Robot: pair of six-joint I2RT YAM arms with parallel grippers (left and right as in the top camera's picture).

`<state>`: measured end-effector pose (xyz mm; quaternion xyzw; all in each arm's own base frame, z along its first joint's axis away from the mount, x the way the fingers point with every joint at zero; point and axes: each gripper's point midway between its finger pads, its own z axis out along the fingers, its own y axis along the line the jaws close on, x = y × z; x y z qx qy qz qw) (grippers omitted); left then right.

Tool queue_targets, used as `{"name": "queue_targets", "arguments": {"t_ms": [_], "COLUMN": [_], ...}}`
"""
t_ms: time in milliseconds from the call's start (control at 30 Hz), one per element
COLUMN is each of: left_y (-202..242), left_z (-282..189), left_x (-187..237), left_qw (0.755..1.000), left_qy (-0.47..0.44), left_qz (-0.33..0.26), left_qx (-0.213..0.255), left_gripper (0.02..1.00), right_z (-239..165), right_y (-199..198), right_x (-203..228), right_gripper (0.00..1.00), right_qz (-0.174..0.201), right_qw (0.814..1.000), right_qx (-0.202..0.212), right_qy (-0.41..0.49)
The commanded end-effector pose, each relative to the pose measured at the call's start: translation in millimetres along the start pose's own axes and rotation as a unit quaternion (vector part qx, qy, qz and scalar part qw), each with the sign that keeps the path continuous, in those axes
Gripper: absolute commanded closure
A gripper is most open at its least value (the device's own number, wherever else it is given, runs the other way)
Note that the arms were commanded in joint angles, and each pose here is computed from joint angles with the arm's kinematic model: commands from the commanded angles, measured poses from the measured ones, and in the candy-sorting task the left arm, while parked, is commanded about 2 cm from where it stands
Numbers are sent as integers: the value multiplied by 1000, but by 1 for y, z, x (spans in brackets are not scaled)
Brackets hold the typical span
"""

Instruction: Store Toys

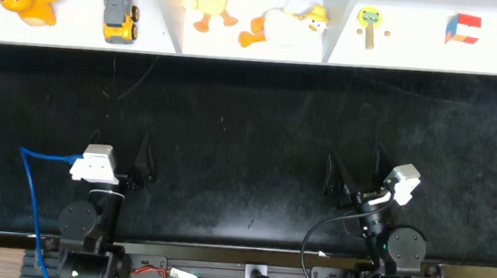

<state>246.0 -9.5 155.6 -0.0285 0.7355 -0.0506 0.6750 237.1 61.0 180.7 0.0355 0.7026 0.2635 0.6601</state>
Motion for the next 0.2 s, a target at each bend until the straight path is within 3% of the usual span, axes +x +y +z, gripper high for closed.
{"name": "queue_targets", "arguments": {"t_ms": [33,200], "left_y": [-3,-3], "left_z": [0,0], "left_x": [0,0], "left_qw": [1000,1000], "left_qy": [-1,-1], "left_qz": [-9,-9], "left_qx": [8,8], "left_gripper": [23,20], "right_z": [0,0], "right_y": [0,0], "right_x": [4,4], "right_gripper": [5,7], "right_qz": [2,2], "right_qw": [1000,1000], "right_qx": [-4,-4], "right_qy": [2,2]}}
